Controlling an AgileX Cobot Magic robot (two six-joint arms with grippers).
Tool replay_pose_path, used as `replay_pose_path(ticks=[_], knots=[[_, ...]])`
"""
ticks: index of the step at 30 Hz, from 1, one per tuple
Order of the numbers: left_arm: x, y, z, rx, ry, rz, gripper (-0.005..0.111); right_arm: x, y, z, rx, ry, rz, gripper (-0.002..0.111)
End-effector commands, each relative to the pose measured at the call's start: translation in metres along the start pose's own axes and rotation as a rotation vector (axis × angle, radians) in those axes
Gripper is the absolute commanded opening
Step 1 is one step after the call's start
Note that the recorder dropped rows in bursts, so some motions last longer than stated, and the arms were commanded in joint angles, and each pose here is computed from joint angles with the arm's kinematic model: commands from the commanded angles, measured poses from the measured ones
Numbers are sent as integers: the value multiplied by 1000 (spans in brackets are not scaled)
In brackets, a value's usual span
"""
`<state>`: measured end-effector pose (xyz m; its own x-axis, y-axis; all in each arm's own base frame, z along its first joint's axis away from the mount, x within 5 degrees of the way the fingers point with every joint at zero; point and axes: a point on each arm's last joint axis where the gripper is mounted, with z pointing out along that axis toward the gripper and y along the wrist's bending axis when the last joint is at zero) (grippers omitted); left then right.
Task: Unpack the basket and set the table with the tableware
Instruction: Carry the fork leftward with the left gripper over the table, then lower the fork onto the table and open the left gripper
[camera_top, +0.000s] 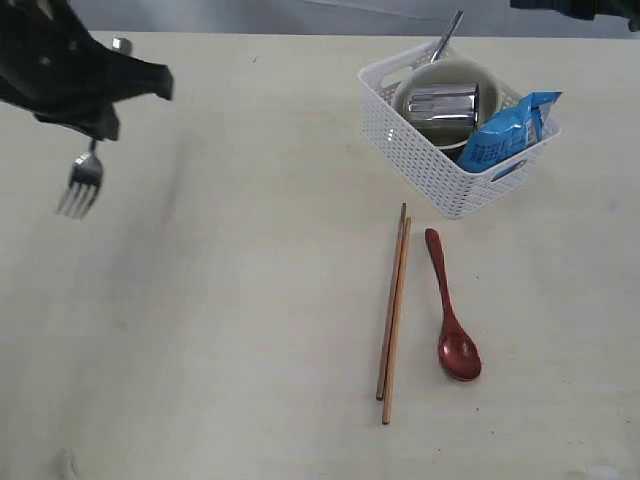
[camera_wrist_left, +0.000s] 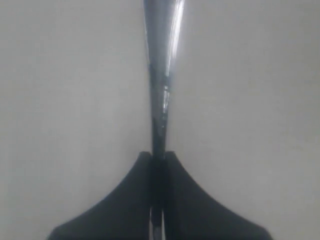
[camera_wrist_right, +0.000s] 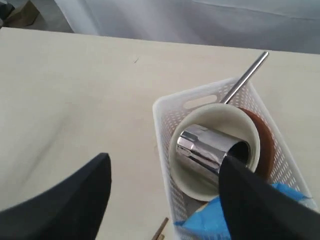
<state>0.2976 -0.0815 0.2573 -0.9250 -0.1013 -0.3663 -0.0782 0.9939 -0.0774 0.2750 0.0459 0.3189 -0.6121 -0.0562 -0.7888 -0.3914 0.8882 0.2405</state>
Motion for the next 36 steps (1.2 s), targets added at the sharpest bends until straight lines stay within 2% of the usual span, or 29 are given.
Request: replay_pose_path(ticks=[1, 8, 15, 20, 23, 28, 32, 36], knots=[[26, -36, 8, 40, -12, -19, 0, 7, -3, 0, 17, 17, -16, 60], [62, -62, 27, 94, -55, -68, 0, 10, -1, 1, -6, 44, -11, 60], [81, -50, 42, 24, -52, -135, 0, 12, -1, 1, -16, 53, -6, 60], [86, -50, 51, 85, -88, -138, 0, 12, -1, 1, -16, 54, -4, 60], [87, -53, 60, 98, -81, -131, 0, 12, 0, 1, -23, 60, -4, 60], [92, -51, 83, 42, -28, -117, 0, 13, 0, 1, -28, 65, -4, 60], [90, -52, 89, 25, -35, -86, 0, 13, 0, 1, -28, 65, -4, 60], [83, -42, 96, -2, -44, -141, 0, 13, 1, 1, -29, 66, -4, 60]])
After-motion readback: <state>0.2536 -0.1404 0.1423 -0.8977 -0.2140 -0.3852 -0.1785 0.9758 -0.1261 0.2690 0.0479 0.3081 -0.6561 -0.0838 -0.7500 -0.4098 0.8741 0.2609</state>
